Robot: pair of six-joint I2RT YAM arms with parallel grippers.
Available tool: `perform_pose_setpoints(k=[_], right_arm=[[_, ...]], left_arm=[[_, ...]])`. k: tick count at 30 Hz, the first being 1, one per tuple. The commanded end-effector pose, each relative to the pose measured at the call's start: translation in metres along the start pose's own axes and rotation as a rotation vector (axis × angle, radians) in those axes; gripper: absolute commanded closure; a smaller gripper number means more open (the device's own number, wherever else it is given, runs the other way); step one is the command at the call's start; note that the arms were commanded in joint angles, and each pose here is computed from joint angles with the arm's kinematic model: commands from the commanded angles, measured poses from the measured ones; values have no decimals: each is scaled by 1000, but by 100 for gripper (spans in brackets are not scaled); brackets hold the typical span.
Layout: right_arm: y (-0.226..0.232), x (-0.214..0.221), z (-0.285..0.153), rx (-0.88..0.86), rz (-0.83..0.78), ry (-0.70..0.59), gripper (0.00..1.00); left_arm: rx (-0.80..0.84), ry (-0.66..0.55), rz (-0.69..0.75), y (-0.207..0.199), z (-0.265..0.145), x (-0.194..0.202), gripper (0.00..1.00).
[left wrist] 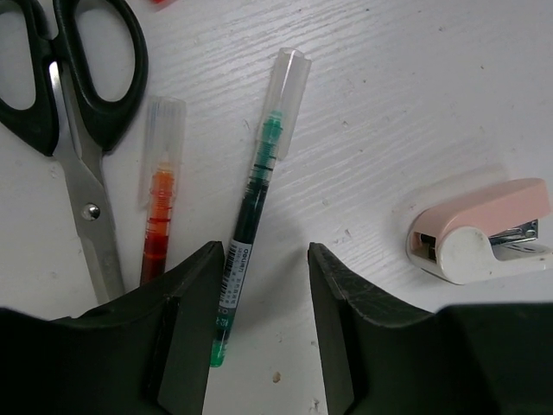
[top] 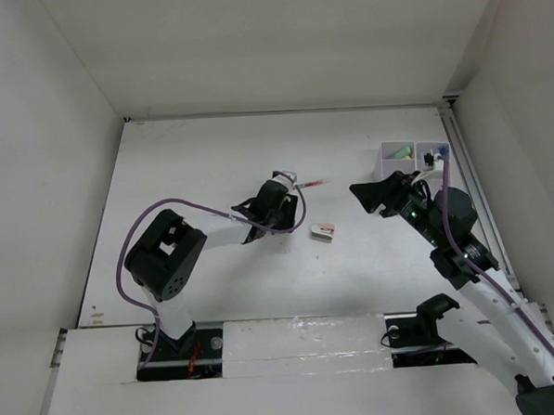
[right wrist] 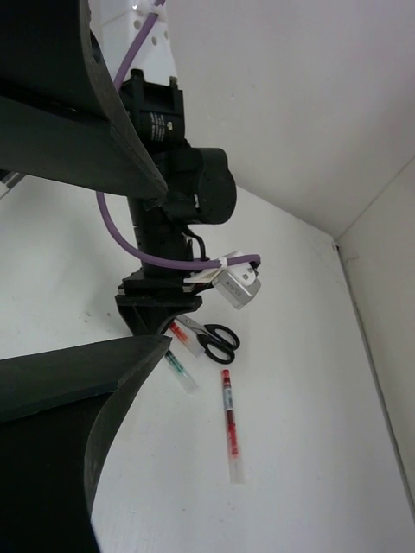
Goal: Sort the stationery into containers
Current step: Pick up the pen from the center of the board.
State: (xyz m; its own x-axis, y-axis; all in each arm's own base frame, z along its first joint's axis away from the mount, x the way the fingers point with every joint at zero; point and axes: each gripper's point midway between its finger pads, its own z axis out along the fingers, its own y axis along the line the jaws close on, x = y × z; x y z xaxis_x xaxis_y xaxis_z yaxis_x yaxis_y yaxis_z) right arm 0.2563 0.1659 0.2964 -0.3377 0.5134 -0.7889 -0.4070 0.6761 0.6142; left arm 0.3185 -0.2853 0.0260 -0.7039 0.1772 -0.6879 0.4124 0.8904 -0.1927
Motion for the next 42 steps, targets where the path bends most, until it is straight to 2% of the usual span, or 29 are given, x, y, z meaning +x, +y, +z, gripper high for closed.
perform_pose_setpoints(k=[1, 6, 9, 14, 24, 27, 28, 31, 37, 42], right_arm=[[24, -29, -6, -47, -4, -85, 30], [30, -31, -9, -60, -5, -86, 30], [29, -32, -9, -52, -5, -92, 30], [34, -37, -14, -65, 2, -108, 30], [41, -41, -20, -85, 1, -117, 30], [44, -44, -21, -90, 0, -125, 29], [44, -44, -21, -90, 0, -125, 29], [38, -41, -18, -69, 2, -118, 27], [13, -28, 3, 2, 20, -56, 26], [-2, -12, 24, -10, 61, -1, 23]], left_arm=[[-64, 148, 5, 6, -1, 45, 60], [-86, 157, -15, 9, -2, 46, 62], [-109, 185, -21, 13, -2, 54, 70], [-149, 247, -40, 19, 3, 71, 79], [-216, 298, -12, 18, 4, 86, 88], [-220, 318, -8, 15, 6, 91, 93], [-225, 328, -6, 16, 7, 94, 98], [-219, 350, 3, 14, 6, 101, 100], [-145, 242, 17, -8, -14, 72, 100], [-120, 66, 57, -28, -47, 22, 100]])
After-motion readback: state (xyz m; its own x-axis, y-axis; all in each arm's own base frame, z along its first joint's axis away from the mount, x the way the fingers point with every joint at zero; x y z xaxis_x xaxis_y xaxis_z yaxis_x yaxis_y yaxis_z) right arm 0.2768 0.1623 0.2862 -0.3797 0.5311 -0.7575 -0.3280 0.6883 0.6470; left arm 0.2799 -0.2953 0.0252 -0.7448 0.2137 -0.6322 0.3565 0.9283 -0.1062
